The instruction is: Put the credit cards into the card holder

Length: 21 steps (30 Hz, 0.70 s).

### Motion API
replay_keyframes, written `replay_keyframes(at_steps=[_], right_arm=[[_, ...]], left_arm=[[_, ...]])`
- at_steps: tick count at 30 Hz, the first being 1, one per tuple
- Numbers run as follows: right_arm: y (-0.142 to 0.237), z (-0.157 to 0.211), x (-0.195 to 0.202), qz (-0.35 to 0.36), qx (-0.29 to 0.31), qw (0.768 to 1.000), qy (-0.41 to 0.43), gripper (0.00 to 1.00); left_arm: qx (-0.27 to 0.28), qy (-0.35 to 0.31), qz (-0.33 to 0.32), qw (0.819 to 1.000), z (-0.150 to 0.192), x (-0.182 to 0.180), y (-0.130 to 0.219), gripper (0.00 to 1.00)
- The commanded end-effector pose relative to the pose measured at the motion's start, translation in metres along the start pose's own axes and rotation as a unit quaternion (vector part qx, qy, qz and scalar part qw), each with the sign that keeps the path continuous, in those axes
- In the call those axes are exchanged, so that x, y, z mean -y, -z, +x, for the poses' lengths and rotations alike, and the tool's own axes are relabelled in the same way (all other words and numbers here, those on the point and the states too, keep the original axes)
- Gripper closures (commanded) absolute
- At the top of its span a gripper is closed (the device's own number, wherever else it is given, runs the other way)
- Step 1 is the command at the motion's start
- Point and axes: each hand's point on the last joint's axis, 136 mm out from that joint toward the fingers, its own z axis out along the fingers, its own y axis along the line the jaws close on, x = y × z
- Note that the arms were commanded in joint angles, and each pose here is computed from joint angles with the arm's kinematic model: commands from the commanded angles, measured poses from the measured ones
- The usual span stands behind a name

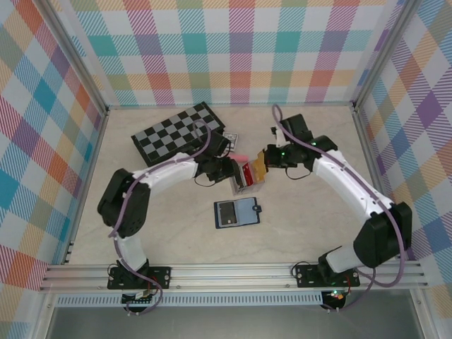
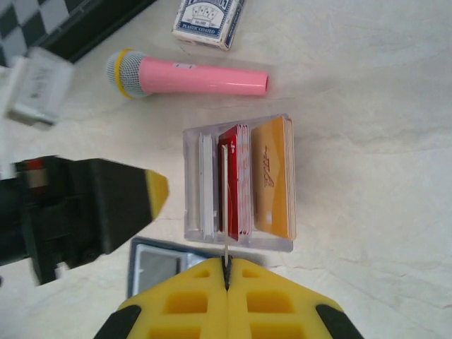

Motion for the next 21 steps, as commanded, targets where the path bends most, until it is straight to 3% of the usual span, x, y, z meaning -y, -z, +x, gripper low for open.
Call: replay_keyframes(at_steps=[1, 6, 9, 21], right_arm=[[0.014, -0.007, -0.024, -0.119, 0.018, 0.991, -0.053, 1.0], [0.024, -0.003, -0.045, -0.236, -0.001, 0.968, -0.089, 1.0], [0.027, 0.0, -0.056, -0.279, -0.013, 0.956, -0.093, 1.0], [0.017, 0.007, -0.058, -0.304, -0.04, 0.945, -0.114, 1.0]], left_arm=[[0.034, 0.002, 0.052, 0.998, -0.003, 0.015, 0.04, 0.5], [0.023, 0.015, 0.234, 0.972, 0.011, 0.062, 0.069, 0.4], [0.002, 0.025, 0.301, 0.953, 0.019, 0.078, 0.075, 0.39], [-0.005, 0.016, 0.378, 0.926, 0.022, 0.098, 0.086, 0.54]])
